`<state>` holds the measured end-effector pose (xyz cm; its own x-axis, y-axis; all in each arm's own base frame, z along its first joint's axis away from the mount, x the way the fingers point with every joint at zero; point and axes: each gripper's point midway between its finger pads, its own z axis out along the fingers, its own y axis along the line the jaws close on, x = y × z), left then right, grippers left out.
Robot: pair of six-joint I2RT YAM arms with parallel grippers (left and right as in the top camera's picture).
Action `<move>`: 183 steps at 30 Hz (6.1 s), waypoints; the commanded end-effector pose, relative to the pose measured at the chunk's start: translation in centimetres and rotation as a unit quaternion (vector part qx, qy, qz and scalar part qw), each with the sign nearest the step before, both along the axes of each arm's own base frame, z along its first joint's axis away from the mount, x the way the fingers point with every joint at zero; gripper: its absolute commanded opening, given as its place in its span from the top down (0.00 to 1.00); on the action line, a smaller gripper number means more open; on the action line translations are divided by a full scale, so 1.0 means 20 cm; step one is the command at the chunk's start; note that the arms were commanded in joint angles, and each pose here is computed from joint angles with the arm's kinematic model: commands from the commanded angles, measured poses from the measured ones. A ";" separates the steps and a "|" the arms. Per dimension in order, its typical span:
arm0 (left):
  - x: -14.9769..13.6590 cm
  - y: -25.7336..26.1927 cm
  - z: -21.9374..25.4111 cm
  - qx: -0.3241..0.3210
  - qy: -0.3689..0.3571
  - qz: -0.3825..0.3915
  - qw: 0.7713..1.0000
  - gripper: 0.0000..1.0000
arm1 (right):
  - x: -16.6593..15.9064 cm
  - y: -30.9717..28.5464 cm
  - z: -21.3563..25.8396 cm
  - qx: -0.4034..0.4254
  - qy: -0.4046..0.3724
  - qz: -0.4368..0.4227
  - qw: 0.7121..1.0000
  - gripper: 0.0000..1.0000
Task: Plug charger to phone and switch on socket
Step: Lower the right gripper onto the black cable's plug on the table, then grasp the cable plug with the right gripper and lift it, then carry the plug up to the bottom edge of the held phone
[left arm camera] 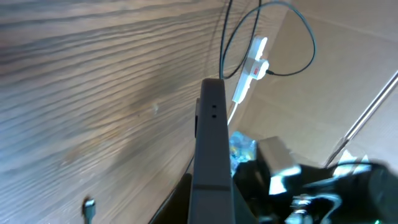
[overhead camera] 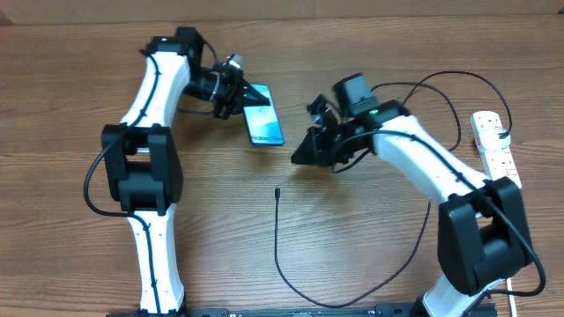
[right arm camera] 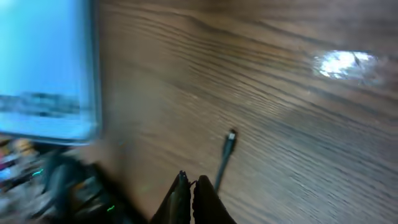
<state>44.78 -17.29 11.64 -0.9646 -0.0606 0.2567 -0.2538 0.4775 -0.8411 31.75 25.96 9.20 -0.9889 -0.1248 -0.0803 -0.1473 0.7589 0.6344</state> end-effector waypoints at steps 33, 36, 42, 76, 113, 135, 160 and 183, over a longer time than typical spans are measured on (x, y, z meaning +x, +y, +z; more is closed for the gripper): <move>0.02 0.16 -0.08 0.065 -0.053 -0.020 0.996 0.96 | -0.28 0.11 -0.43 -0.279 -0.021 -0.106 0.954 0.74; 0.02 0.16 -0.08 0.065 -0.056 -0.019 0.996 0.96 | -0.27 0.12 -0.44 -0.273 -0.024 -0.107 0.956 0.80; 0.02 0.16 -0.08 0.065 -0.056 -0.019 0.996 0.96 | -0.26 0.16 -0.49 -0.264 -0.019 -0.102 0.959 0.81; 0.11 0.16 -0.08 0.066 -0.105 -0.017 0.992 0.96 | 0.00 -0.06 -0.48 -0.255 -0.032 0.042 0.966 0.96; 0.11 0.16 -0.08 0.066 -0.105 -0.017 0.992 0.96 | 0.01 -0.10 -0.49 -0.276 -0.026 0.012 0.961 0.77; 0.17 0.00 0.35 -0.200 -0.213 -0.020 0.956 0.96 | -0.14 0.12 0.05 0.111 0.007 0.166 0.980 0.96; 0.09 -0.09 0.44 -0.256 -0.134 -0.019 0.957 0.96 | -0.03 0.07 0.47 0.370 -0.034 0.162 0.914 0.96; 0.03 -0.22 0.44 -0.257 -0.116 -0.043 0.958 0.96 | 0.00 0.03 0.52 0.396 -0.041 0.152 0.905 0.96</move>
